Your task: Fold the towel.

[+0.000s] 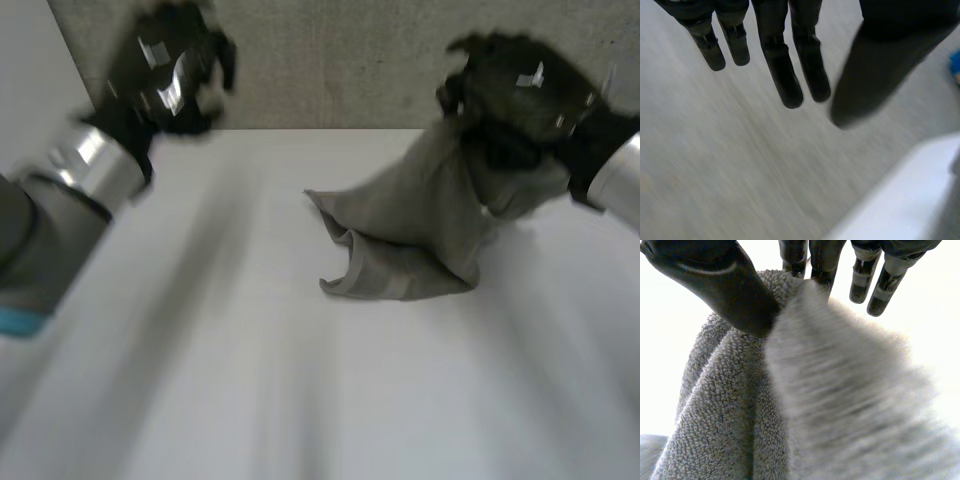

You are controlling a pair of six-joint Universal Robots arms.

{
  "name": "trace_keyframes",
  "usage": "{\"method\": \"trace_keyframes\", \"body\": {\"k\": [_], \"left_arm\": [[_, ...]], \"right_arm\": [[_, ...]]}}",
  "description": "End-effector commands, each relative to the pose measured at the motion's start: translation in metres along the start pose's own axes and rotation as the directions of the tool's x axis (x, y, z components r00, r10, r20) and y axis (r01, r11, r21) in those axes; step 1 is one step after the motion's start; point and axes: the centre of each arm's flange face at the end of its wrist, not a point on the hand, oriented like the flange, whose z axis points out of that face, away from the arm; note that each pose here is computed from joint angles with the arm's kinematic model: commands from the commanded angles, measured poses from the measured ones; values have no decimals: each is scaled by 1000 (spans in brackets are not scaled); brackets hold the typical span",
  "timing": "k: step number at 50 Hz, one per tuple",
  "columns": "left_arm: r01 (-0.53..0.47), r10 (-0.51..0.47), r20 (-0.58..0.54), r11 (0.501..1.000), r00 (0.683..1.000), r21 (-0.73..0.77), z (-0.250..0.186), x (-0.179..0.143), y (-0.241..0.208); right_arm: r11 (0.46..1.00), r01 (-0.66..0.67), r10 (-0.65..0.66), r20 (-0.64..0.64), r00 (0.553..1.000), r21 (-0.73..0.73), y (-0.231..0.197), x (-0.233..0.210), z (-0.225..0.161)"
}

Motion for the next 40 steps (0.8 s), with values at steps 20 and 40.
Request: {"method": "trace_keyframes", "body": {"k": [20,40], "left_arm": [[8,-49,-103,931,993,-364,-15,39,126],[-33,-67,-254,928,965,-371,24,76,173]], "right_arm": [[981,25,19,221,975,-193,25,-76,-60],[926,-63,136,173,976,-373,47,-62,-80]]}}
